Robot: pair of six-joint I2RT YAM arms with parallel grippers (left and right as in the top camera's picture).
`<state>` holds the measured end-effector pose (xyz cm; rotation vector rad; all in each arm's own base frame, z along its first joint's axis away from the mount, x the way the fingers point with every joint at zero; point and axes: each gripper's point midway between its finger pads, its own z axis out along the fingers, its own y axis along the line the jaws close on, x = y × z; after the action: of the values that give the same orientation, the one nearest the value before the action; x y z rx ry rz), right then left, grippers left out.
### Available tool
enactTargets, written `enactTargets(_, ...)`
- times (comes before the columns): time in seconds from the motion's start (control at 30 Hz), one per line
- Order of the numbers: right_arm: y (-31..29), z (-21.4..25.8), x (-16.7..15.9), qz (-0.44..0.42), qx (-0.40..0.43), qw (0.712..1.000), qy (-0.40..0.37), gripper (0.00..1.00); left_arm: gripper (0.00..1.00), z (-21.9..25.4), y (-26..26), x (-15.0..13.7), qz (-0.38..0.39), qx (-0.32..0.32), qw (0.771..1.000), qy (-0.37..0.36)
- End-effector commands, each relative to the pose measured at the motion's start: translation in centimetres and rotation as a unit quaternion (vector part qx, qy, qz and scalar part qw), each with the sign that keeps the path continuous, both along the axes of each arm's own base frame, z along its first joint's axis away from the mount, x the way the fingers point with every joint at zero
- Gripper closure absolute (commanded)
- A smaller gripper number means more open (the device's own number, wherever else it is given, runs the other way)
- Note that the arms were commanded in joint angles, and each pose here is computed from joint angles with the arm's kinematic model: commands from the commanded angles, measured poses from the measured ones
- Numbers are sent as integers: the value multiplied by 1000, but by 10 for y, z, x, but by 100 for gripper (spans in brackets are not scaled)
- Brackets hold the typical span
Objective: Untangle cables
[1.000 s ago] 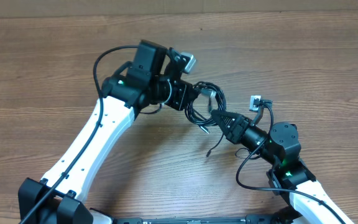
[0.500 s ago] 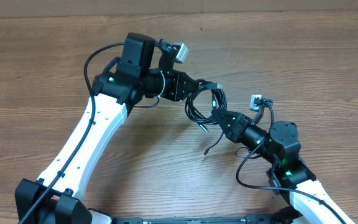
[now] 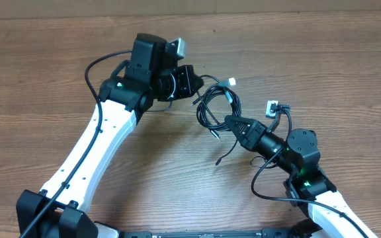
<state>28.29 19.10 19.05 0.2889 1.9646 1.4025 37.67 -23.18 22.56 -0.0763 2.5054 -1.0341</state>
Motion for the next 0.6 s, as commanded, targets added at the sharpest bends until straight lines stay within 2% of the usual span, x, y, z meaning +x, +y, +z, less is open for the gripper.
enactTargets(0.0,5,0,-5,16,1,1000,0,96,96,2,52,29,160,68,985,-10)
enactTargets(0.27,2,0,-2,6,-1,1000,-1,96,96,-18,77,18,199,130,971,24)
enactTargets(0.37,2,0,-1,4,-2,1000,-1,96,66,-17,72,17,174,132,976,14)
enactTargets(0.43,2,0,-1,4,-2,1000,-1,96,51,-10,57,17,95,133,986,-29)
enactTargets(0.47,2,-1,-1,4,-2,1000,0,96,40,-6,48,17,49,131,989,-55)
enactTargets(0.53,2,-2,-2,4,-3,1000,3,96,23,4,30,13,-30,117,987,-102)
enactTargets(0.57,1,-3,-2,4,-4,1000,5,96,12,9,23,11,-62,108,985,-122)
